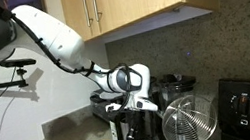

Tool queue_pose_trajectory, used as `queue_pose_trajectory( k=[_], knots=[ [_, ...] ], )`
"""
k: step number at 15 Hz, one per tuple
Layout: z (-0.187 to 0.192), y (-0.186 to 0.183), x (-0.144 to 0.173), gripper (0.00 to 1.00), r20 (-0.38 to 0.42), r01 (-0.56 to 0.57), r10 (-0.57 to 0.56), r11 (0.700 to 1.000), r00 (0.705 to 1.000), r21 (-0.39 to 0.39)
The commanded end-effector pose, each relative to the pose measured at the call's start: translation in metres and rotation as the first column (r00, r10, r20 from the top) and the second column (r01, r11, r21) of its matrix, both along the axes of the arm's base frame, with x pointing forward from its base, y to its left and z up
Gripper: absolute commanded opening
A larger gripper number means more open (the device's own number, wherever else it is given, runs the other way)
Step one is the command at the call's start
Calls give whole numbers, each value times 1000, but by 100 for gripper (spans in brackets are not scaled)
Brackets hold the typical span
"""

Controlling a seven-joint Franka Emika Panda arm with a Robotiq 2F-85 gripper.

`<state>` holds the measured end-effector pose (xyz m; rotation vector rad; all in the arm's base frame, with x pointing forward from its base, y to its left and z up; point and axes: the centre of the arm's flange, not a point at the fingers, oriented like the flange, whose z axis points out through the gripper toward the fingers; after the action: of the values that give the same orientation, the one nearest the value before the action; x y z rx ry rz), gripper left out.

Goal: Use the white towel to wipe the white bowl

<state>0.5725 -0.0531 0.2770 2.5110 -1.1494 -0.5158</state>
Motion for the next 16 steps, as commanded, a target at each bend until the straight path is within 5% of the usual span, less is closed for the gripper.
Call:
queue_pose_trajectory(
  k=[1,7,16],
  knots=[
    [9,-9,5,3,51,12,-14,999,999,38],
    [19,-22,8,3,25,-31,33,997,999,-75],
    [57,-26,3,3,12,-53,55,994,998,-96]
  ],
)
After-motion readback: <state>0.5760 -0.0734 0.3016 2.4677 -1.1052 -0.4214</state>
